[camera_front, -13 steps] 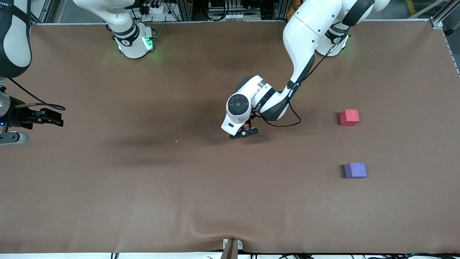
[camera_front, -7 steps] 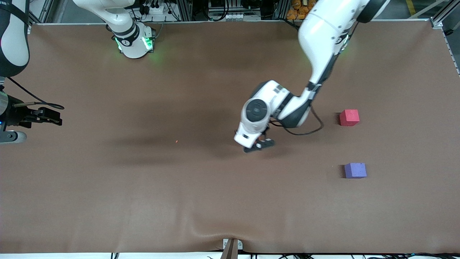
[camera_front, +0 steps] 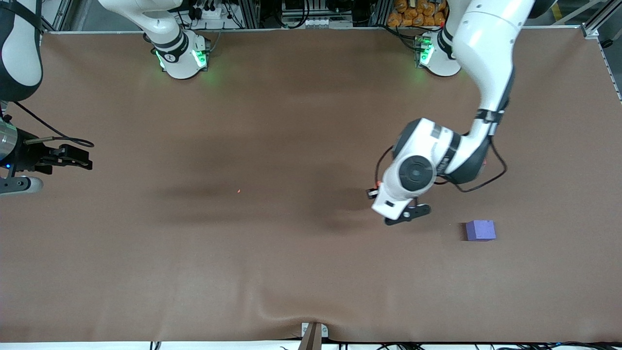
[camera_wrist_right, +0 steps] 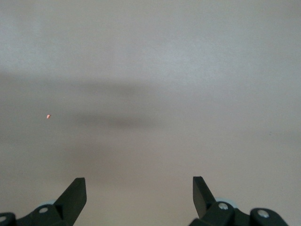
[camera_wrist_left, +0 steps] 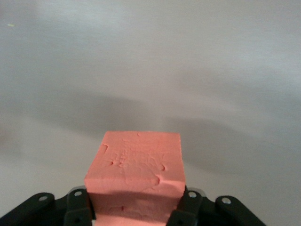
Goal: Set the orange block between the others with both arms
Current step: 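Carry the orange cube with the left gripper toward the purple cube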
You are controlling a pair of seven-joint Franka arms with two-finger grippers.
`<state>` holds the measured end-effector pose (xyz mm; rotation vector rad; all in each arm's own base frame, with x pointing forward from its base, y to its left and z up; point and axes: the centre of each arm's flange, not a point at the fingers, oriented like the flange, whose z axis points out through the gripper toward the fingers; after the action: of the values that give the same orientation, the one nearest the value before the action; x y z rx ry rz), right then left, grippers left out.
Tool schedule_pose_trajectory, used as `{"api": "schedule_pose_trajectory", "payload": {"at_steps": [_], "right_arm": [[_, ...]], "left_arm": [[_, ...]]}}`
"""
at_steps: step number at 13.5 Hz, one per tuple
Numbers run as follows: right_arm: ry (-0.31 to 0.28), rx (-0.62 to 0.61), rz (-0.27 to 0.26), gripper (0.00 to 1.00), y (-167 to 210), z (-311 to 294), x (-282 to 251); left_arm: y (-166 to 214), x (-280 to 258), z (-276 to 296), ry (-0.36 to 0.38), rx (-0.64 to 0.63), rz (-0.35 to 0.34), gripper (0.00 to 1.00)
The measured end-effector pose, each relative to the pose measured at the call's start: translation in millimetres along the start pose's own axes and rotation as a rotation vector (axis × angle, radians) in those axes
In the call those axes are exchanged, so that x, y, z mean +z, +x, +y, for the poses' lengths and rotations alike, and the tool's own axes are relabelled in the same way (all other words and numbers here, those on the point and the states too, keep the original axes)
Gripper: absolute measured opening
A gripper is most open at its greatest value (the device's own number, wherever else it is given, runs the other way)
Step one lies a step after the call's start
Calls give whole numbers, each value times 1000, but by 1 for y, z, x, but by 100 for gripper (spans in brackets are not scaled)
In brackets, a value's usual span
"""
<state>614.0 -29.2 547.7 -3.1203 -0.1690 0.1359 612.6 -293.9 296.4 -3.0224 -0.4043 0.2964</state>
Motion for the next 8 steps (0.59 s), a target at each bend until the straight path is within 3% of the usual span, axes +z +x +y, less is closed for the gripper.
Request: {"api": "schedule_pose_trajectory", "payload": {"at_steps": [8], "right_arm": [[1,0,-2,100,0,0,-1]], "left_arm": [[53,22,-188,23,124,-106,57]]}}
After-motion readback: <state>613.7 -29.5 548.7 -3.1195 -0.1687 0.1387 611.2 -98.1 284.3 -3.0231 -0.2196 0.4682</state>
